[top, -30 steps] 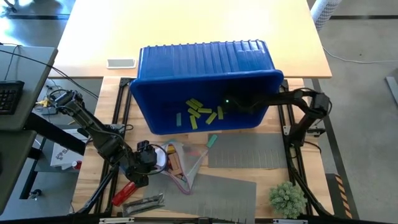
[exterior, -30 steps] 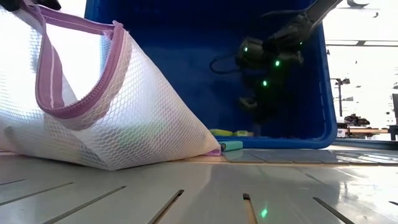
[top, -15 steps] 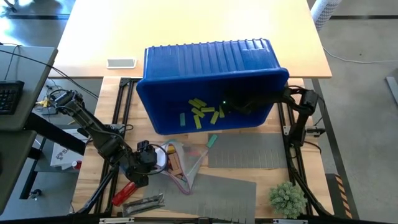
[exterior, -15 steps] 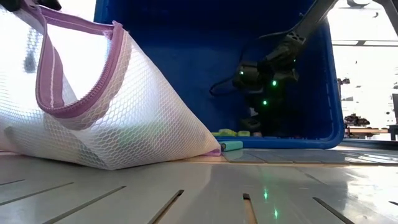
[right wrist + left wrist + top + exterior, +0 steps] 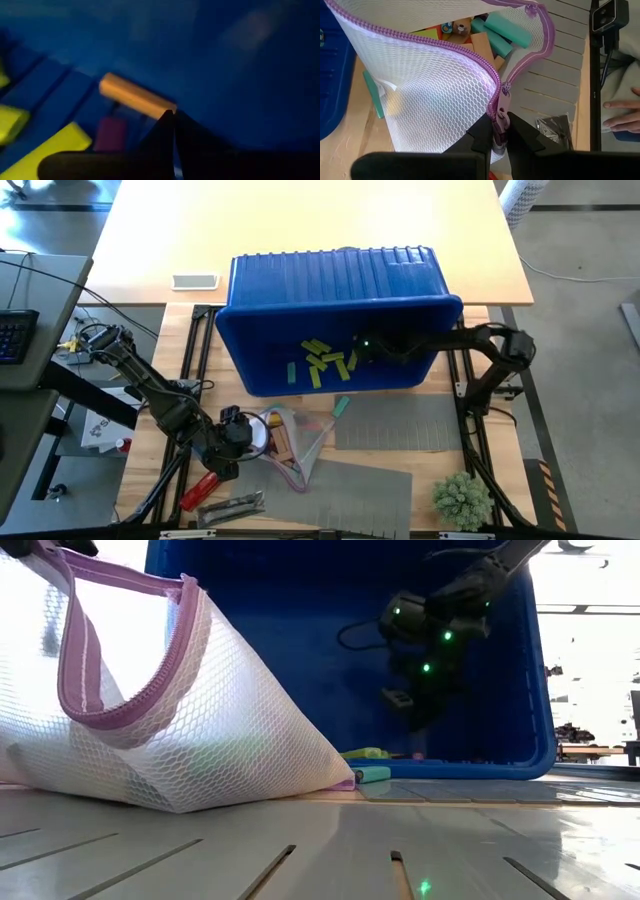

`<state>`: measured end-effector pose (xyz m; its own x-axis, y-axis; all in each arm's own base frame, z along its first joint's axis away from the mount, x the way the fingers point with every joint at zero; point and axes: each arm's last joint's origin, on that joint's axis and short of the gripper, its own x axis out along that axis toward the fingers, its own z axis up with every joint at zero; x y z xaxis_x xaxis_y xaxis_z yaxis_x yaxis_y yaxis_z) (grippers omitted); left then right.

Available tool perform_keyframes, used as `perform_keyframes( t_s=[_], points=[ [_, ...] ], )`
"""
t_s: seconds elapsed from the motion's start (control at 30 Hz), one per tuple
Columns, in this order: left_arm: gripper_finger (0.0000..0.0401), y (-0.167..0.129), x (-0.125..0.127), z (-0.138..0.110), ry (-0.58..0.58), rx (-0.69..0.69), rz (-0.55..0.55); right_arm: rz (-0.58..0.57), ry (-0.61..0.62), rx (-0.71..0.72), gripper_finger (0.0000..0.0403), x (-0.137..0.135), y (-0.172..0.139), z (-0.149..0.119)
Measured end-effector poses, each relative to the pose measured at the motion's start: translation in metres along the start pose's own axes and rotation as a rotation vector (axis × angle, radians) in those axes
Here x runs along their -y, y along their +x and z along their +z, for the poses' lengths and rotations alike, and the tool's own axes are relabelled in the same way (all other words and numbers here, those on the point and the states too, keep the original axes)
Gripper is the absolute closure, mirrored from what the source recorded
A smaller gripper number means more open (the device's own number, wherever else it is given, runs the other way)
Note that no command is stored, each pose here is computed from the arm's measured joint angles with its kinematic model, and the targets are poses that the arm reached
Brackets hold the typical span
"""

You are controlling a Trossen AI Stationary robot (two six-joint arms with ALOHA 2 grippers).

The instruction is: Sort blocks

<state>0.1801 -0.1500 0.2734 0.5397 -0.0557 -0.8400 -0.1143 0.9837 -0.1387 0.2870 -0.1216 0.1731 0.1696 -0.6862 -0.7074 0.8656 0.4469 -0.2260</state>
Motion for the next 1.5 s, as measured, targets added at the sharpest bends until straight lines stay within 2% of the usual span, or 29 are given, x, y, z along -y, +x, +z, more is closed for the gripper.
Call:
perform_keyframes(
  t_s=[0.1, 0.23, 0.47, 0.53, 0.6, 0.7, 0.8, 0.93, 1.03, 1.3, 1.5],
  points=[
    [0.0377, 0.000, 0.000, 0.000, 0.000, -0.001, -0.001, -0.008, 0.028, -0.005, 0.0403, 0.003, 0.013, 0.002],
    [0.0377, 0.000, 0.000, 0.000, 0.000, 0.000, -0.001, 0.056, 0.031, 0.023, 0.0403, -0.002, 0.031, 0.007],
    [0.0377, 0.000, 0.000, 0.000, 0.000, 0.000, -0.001, 0.080, 0.070, -0.018, 0.0403, -0.006, 0.060, 0.000],
    [0.0377, 0.000, 0.000, 0.000, 0.000, 0.000, -0.001, 0.127, 0.080, -0.043, 0.0403, -0.008, 0.056, -0.001],
    [0.0377, 0.000, 0.000, 0.000, 0.000, 0.000, -0.001, 0.217, 0.075, -0.094, 0.0403, -0.013, 0.039, -0.003],
    [0.0377, 0.000, 0.000, 0.000, -0.001, 0.000, -0.001, 0.279, 0.052, -0.022, 0.0403, -0.020, 0.006, 0.002],
    [0.0377, 0.001, 0.000, 0.000, 0.000, -0.001, 0.000, 0.242, 0.076, 0.083, 0.0403, -0.015, -0.010, 0.015],
    [0.0377, 0.001, 0.000, 0.000, 0.000, 0.000, 0.004, 0.229, 0.059, 0.087, 0.0403, -0.014, -0.004, 0.014],
    [0.0377, 0.001, 0.000, 0.000, 0.001, 0.002, 0.005, 0.203, 0.081, 0.114, 0.0403, -0.011, 0.013, 0.020],
    [0.0377, 0.002, 0.001, 0.000, 0.002, -0.009, 0.000, 0.186, 0.189, 0.083, 0.0403, -0.021, 0.057, 0.007],
    [0.0377, 0.002, 0.001, 0.000, 0.002, -0.009, 0.001, 0.159, 0.226, 0.067, 0.0403, -0.028, 0.074, -0.003]
  ],
)
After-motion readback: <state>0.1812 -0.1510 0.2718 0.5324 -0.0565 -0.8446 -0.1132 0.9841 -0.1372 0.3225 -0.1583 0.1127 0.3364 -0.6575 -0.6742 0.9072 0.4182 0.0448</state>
